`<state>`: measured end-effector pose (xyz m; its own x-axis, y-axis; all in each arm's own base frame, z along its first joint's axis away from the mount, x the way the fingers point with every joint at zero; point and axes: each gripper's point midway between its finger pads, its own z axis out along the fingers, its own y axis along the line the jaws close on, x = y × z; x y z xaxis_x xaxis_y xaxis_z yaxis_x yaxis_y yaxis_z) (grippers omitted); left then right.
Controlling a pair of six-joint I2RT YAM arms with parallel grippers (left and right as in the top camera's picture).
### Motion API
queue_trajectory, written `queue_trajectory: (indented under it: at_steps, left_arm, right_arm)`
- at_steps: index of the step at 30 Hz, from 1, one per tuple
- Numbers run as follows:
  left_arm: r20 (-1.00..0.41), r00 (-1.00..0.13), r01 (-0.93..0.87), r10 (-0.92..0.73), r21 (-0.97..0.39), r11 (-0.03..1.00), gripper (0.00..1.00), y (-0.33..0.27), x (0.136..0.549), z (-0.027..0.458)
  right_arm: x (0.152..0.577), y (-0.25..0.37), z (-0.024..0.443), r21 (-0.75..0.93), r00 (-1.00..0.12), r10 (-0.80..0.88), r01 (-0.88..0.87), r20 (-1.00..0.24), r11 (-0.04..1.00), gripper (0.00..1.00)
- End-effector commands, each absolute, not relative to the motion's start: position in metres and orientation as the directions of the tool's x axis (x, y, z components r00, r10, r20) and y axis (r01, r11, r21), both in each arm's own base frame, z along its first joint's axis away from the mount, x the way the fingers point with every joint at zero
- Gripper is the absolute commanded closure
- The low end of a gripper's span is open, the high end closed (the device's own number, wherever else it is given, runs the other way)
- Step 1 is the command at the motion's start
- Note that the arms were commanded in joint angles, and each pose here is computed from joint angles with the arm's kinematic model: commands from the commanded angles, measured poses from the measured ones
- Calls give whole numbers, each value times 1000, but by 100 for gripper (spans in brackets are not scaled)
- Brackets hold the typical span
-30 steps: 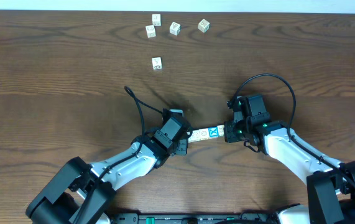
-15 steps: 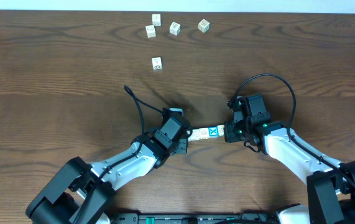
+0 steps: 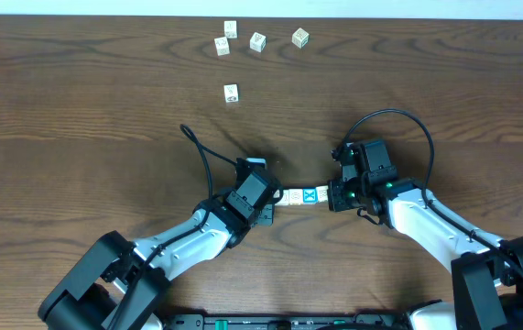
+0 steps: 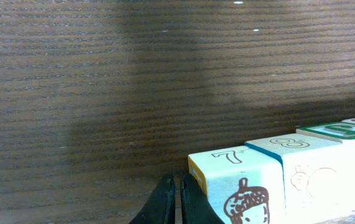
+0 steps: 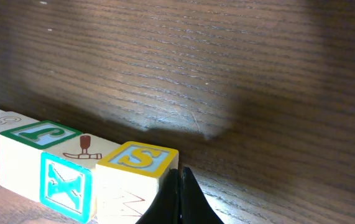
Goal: Lift 5 blocks
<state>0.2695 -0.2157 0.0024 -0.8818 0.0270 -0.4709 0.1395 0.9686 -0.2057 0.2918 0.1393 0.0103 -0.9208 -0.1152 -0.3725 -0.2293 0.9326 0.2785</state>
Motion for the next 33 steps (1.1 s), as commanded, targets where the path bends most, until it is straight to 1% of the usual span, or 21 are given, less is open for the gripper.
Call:
queue_trajectory:
  at_steps: [1, 5, 10, 16, 26, 33]
  left_arm:
    - [-495, -868, 184, 34, -258, 948, 93, -232, 271, 18]
    - [-493, -869, 180, 30, -261, 948, 93, -232, 271, 18]
    - [-485, -874, 175, 18, -280, 944, 93, -235, 270, 18]
    - [-485, -874, 175, 18, -280, 944, 93, -235, 270, 18]
    - [-482, -876, 168, 11, -284, 944, 93, -235, 270, 18]
    - [-482, -876, 169, 12, -285, 943, 93, -235, 270, 18]
  right_arm:
    - [280, 168, 17, 375, -915, -168, -311, -367, 874, 99]
    - [280, 168, 17, 375, -915, -168, -310, -367, 874, 99]
    - [277, 167, 15, 393, -937, -122, -253, -329, 884, 99]
    - [275, 167, 15, 404, -943, -108, -235, -314, 884, 99]
    - [265, 174, 13, 436, -970, -26, -132, -241, 890, 99]
    - [264, 178, 14, 438, -970, -33, -139, -241, 888, 99]
